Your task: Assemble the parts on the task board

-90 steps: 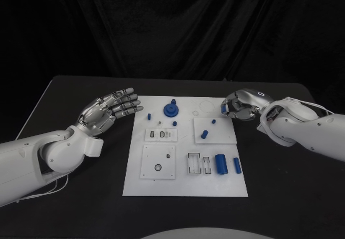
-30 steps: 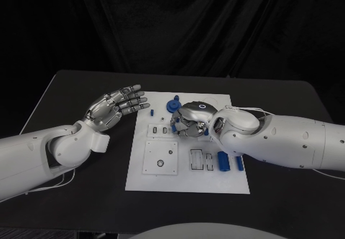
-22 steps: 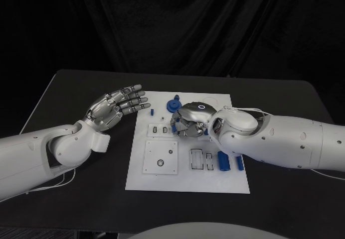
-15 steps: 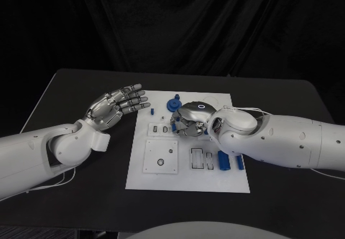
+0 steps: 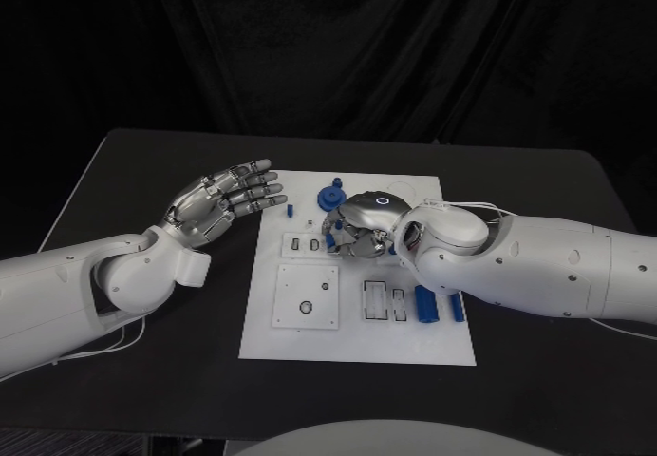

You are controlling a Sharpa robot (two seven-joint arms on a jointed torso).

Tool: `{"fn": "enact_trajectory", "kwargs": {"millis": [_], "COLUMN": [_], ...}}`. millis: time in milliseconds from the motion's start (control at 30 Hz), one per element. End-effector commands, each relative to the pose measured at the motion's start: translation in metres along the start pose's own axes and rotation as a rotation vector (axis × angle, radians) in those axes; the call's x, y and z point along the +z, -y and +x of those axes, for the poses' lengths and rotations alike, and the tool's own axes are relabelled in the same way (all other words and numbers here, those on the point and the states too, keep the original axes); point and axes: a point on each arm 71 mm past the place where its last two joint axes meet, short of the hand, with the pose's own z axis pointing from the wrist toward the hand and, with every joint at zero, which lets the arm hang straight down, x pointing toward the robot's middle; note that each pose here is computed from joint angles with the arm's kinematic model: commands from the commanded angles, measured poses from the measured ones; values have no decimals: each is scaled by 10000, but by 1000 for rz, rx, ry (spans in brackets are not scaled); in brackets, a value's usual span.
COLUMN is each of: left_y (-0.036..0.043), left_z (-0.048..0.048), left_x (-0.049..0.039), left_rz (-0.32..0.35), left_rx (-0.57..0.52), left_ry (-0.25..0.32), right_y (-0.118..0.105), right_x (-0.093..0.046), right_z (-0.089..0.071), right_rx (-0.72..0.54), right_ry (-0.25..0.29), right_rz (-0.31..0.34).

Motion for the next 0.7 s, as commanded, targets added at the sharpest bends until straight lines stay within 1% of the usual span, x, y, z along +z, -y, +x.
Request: {"fn": "enact_trajectory", "kwargs": {"millis": [33, 267, 367, 467, 633, 700], "left_y": [-13, -18, -16, -12, 12, 20], "left_z": [21, 12, 2, -1, -17, -26], "left_x": [6, 2, -2, -9, -58, -81], "left_rz": [0, -5, -5, -3, 1, -5], "left_rx": [-18, -18, -16, -14, 5, 13], "left_ry": [-17, -15, -12, -8, 15, 28], "right_y": [19, 25, 25, 19, 1, 3], "right_x": [-5, -10, -15, -30, -90, -119], "right_z": [46, 43, 33, 8, -56, -106], "right_rx": [-12, -11, -9, 2, 47, 56], "right_ry": [-30, -25, -11, 23, 98, 135], "right_rz": [22, 12, 0, -22, -70, -88]}}
